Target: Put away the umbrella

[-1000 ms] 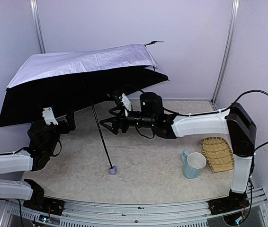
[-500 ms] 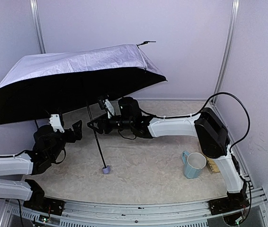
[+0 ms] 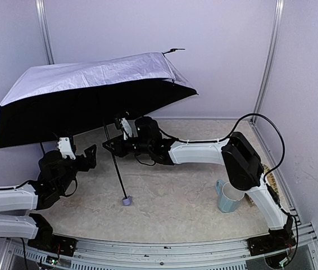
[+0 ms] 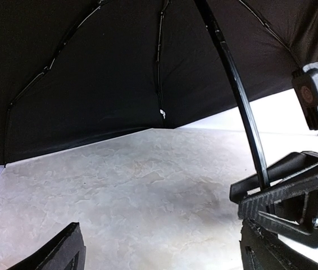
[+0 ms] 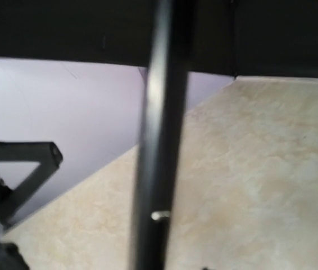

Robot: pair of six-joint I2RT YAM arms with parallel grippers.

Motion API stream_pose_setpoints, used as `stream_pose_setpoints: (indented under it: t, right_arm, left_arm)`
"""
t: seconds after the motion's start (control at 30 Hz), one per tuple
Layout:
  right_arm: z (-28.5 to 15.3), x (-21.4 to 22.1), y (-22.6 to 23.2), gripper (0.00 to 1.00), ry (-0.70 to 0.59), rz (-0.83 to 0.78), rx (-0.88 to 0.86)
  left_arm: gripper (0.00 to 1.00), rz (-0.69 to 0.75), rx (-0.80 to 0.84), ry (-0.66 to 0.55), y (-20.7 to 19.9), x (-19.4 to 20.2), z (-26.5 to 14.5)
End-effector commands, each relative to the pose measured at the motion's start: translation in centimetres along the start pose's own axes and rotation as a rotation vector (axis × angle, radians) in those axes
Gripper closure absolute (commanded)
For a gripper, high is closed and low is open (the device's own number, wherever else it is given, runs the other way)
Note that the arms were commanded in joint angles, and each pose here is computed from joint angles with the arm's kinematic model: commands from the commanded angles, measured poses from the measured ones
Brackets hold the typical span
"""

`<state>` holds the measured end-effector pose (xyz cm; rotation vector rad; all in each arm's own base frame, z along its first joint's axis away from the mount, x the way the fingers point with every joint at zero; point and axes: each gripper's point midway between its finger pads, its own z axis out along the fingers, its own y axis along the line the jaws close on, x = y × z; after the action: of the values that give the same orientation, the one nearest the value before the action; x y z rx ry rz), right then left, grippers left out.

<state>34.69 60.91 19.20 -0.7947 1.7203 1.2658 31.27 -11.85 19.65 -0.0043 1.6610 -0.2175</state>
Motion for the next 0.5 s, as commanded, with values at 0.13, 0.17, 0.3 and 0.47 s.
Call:
stream_pose_setpoints:
  t: [0.13, 0.17, 0.3, 0.47]
  right_arm:
    - [-1.7, -4.6, 1.4, 1.00, -0.070, 0.080, -0.069]
    - [-2.4, -5.6, 1.8, 1.00, -0.092, 0.094, -0.085]
    - [-6.9, -10.7, 5.0, 1.00, -0.265, 0.068, -0.139]
    - [-12.9, -14.6, 8.4, 1.00, -0.486, 0.035, -0.205]
  left_arm:
    - [0.20, 0.034, 0.093, 0.034, -2.0, -0.2, 0.1]
    - [0.24, 0.037, 0.127, 0.033, -2.6, -0.3, 0.0]
    - [0.34, 0.048, 0.313, 0.005, -6.6, -1.3, -1.1]
    - [0.23, 0.086, 0.658, -0.046, -13.2, -3.0, -4.3]
